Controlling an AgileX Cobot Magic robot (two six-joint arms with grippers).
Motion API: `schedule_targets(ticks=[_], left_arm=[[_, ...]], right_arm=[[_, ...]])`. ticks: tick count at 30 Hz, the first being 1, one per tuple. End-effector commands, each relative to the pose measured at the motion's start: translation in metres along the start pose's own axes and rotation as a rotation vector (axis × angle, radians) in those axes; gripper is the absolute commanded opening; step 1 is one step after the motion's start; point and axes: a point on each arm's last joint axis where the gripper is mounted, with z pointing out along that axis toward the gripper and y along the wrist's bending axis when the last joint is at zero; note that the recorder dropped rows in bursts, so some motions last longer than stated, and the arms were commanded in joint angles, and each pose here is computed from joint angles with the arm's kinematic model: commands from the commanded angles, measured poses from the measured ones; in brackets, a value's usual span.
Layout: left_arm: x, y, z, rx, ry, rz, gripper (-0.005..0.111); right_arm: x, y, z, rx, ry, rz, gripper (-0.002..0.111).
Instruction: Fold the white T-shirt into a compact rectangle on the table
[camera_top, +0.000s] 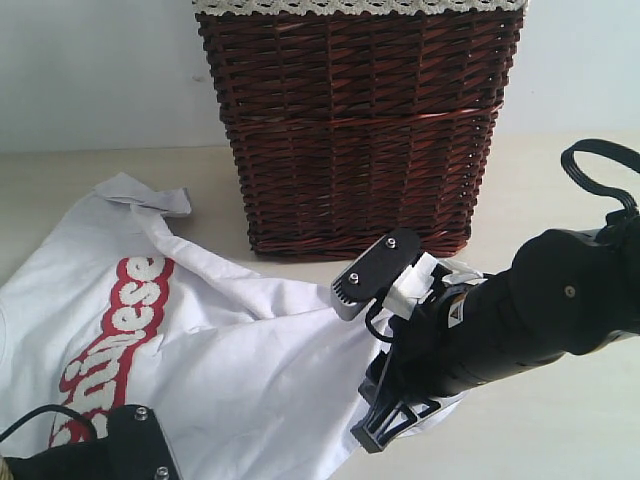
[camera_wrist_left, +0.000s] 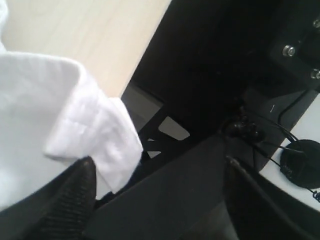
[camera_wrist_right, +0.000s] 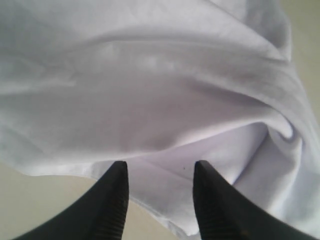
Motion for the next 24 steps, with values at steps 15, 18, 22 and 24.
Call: schedule_targets(ticks=[15,18,22,24], left_arm=[[-0.003,0.064,-0.054,-0.881,-0.149,-0.427,0.041],[-0.013,0.066,-0.050,-0.873,-0.194,-0.396,0.017],[-0.020,0.098,-0.031,-0.821,-0.112,-0.492,0.000],[-0.016,0.128,-0.022,-0.797,-0.017,-0.614,0.000]], right_arm=[[0.000,0.001,-0.002,0.000,-0.007,0.007,0.041],[0.000,0.001,-0.002,0.000,-0.007,0.007,0.041],[0.000,0.001,-0.002,0.000,-0.007,0.007,0.041],[0.000,0.001,-0.002,0.000,-0.007,0.007,0.041]])
